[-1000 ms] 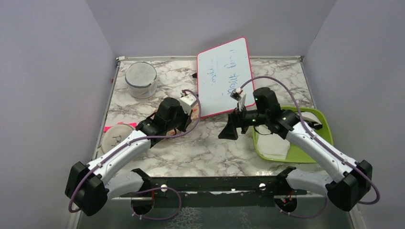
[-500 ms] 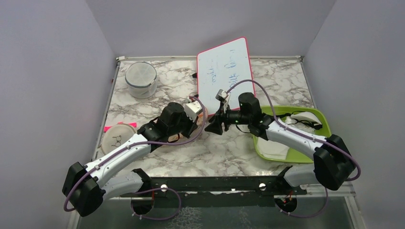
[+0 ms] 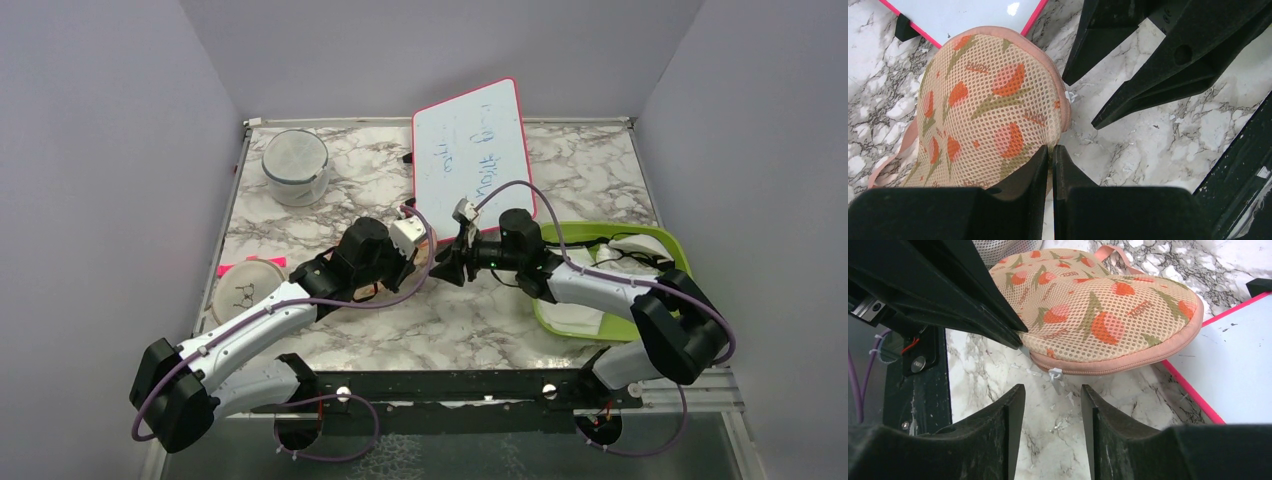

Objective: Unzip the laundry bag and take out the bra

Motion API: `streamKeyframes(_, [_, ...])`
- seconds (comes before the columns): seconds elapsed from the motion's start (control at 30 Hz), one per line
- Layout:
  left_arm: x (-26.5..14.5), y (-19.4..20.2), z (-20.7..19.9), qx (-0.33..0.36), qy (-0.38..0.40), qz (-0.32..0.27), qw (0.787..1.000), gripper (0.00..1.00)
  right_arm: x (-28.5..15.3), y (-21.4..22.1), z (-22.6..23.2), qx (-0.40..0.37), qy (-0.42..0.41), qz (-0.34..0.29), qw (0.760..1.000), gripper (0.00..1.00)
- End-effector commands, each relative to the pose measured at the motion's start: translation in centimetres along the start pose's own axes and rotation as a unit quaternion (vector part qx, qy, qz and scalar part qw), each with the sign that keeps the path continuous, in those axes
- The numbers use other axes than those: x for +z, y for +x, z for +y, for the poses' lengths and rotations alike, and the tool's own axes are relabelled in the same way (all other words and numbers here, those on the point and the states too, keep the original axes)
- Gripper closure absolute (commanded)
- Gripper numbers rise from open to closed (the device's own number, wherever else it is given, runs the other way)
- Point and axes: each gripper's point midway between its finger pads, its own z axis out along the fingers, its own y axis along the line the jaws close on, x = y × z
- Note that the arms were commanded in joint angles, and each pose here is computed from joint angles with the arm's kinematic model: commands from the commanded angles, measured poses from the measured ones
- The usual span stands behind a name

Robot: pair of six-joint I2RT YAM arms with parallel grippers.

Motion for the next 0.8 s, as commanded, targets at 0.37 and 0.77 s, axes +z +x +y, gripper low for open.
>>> streamKeyframes(0.37, [-0.1, -0.7, -0.3, 0.015, -0.004, -0.019, 1.0, 1.0, 1.6, -0.6, -1.1, -0.006, 0.008, -0.03, 1.0, 0.7])
streamKeyframes(0.77, [0.1, -0.5, -0.4, 0.019, -0.006, -0.015, 1.0, 1.0, 1.0, -1.6, -0.9, 0.006, 0.021, -0.041, 0.999, 0.94])
